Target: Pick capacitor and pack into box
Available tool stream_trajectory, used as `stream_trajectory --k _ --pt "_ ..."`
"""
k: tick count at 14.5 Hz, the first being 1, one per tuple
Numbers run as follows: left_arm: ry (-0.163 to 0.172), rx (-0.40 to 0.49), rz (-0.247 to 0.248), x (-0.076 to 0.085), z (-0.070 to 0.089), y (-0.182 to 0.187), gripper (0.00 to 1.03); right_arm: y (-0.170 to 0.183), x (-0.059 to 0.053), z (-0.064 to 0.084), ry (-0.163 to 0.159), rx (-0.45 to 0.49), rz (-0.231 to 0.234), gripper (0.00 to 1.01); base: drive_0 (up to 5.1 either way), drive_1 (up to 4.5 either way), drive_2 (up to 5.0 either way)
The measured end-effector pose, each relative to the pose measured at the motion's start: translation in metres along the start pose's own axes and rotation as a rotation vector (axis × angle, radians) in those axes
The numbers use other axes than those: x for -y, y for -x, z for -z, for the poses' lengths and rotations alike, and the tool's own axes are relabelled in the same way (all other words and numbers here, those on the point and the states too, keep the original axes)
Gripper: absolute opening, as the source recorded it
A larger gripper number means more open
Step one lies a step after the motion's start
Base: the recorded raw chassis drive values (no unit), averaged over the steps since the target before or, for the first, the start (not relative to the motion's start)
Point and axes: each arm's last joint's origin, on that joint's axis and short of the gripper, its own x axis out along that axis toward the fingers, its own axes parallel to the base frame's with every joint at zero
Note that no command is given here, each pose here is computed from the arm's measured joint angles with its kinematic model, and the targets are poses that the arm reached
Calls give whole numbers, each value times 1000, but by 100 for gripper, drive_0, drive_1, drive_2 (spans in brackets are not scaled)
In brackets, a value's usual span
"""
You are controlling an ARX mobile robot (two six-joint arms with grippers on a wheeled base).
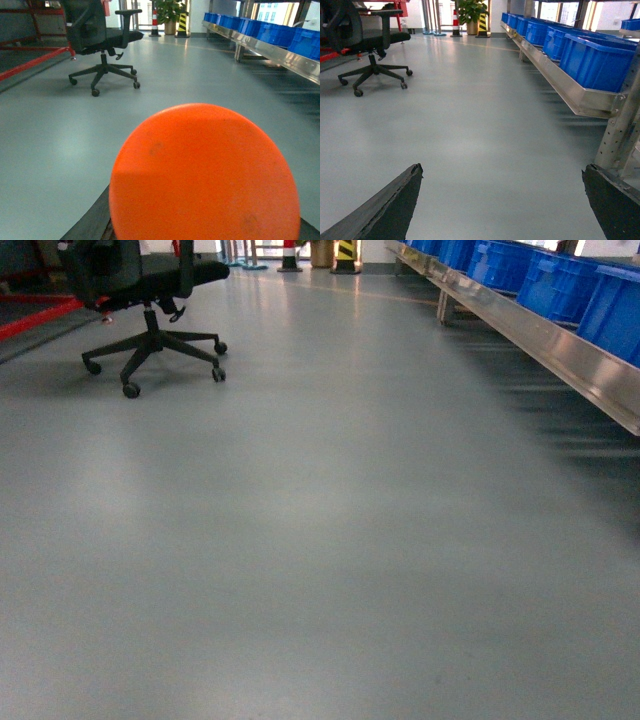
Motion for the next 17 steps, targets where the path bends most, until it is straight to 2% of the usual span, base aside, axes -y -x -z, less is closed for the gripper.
stream_trajectory --k 17 --pt "0 -1 0 0 0 0 44 0 0 0 0 -1 0 98 -501 244 244"
